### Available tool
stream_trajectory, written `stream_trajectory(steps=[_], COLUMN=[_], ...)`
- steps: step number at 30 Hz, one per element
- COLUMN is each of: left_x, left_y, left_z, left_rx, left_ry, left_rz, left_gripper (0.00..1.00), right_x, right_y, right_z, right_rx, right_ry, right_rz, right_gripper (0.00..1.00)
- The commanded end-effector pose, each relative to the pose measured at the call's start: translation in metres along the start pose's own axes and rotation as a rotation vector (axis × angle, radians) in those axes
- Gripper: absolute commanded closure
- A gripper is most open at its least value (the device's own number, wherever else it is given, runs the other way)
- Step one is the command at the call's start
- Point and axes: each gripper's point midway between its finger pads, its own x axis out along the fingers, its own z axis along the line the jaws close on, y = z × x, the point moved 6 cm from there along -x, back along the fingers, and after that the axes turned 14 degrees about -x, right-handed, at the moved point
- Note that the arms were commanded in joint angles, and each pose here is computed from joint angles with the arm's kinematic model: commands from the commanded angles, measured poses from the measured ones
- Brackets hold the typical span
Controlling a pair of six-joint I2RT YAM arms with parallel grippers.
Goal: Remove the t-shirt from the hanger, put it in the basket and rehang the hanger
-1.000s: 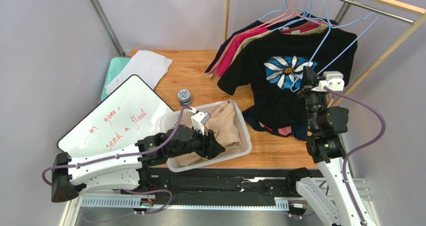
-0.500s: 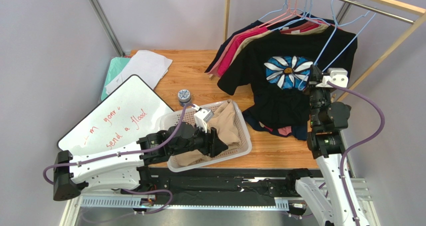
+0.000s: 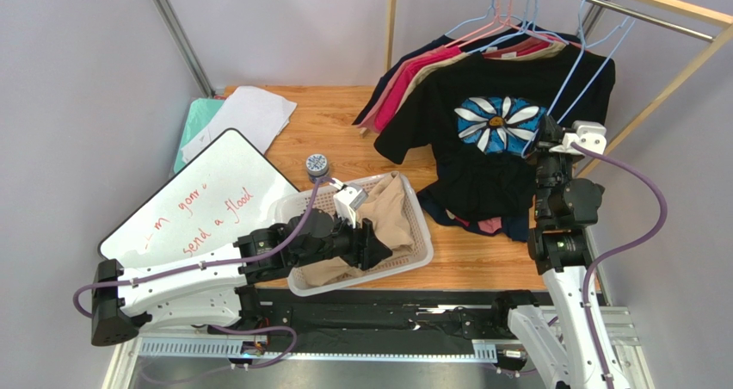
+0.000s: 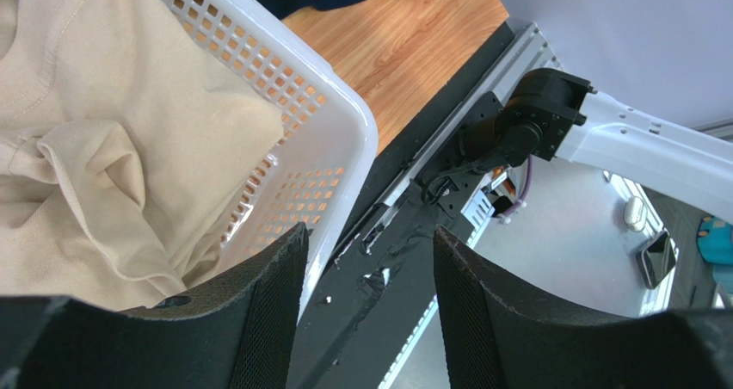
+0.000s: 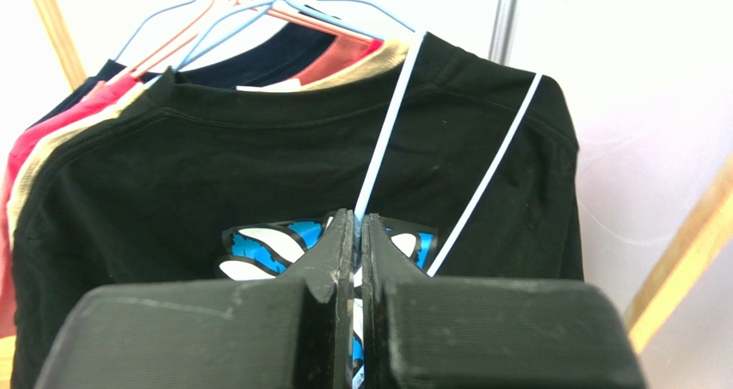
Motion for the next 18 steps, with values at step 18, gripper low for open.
stream_trajectory(steps=[18], left_x=[-0.016], left_y=[-0.004], left_z=[-0.003], left_rx=[-0.002], left_ry=[0.046], left_rz=[-0.044], left_gripper=[0.38], right_x=[-0.047], right_y=[-0.006], right_z=[-0.03], right_rx=[0.214], right_ry=[0.229], right_rz=[0.0], right_gripper=[1.0])
